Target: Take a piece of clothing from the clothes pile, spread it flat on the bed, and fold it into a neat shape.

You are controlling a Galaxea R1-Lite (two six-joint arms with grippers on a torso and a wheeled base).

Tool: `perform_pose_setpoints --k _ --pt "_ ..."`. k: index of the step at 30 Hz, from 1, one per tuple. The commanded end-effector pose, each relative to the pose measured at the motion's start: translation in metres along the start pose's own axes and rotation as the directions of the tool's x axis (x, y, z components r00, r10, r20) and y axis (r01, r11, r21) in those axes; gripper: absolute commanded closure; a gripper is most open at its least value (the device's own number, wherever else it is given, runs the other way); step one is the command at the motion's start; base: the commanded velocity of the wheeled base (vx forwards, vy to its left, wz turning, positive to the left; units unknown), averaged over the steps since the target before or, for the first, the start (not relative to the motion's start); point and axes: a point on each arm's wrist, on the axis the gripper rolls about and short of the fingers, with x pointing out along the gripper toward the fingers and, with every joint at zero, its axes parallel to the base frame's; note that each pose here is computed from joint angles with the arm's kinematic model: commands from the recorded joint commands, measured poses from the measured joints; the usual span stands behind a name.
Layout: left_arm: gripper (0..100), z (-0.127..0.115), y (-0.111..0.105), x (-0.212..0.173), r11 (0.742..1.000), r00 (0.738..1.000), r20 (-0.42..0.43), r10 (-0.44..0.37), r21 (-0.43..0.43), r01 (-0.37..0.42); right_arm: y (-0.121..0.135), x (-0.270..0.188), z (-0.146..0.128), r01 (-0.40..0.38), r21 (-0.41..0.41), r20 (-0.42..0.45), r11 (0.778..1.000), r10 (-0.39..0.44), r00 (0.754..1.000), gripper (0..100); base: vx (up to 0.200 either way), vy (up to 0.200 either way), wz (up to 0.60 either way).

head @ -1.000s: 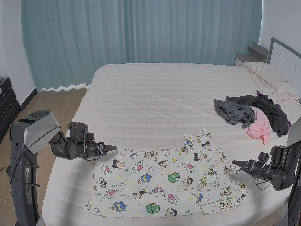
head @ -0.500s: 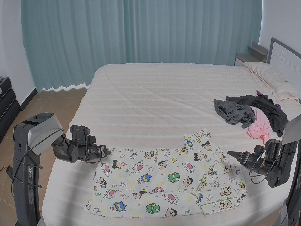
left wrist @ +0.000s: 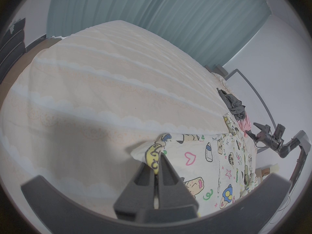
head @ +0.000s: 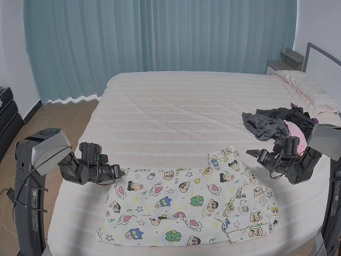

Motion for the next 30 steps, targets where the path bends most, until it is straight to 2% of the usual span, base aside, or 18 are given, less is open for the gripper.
perform_pose_setpoints --k 1,5,10,18,19,25,30 --pt "100 0.000 -0.001 -0.002 1.000 1.000 0.000 0.001 -0.020 -0.001 0.009 0.068 -0.033 0.083 -0.029 -0.065 0.996 -0.085 0.994 0 0.000 0.000 0.00" --pt "100 0.000 -0.001 -0.002 1.000 1.000 0.000 0.001 -0.026 -0.001 0.015 0.076 -0.030 0.075 -0.042 -0.050 0.996 -0.077 0.996 0 0.000 0.000 0.00" --pt "100 0.000 -0.001 -0.002 1.000 1.000 -0.001 0.001 -0.027 -0.001 0.027 0.086 -0.034 0.086 -0.057 -0.083 0.995 -0.091 0.992 0 0.000 0.000 0.00" --pt "100 0.000 -0.001 -0.002 1.000 1.000 -0.001 0.001 -0.027 -0.001 0.034 0.092 -0.037 0.095 -0.070 -0.076 0.993 -0.101 0.992 0 0.000 0.000 0.00" --pt "100 0.000 -0.001 -0.002 1.000 1.000 -0.001 0.001 -0.027 -0.001 0.034 0.091 -0.035 0.100 -0.068 -0.078 0.993 -0.105 0.991 100 0.000 0.000 0.00" --pt "100 0.000 -0.001 -0.002 1.000 1.000 -0.001 0.001 -0.027 -0.001 0.020 0.088 -0.025 0.117 -0.053 -0.082 0.992 -0.121 0.989 100 0.000 0.000 0.00" --pt "100 0.000 -0.001 -0.002 1.000 1.000 -0.001 0.001 -0.027 -0.001 0.009 0.085 -0.021 0.102 -0.033 -0.097 0.994 -0.105 0.990 100 0.000 0.000 0.00"
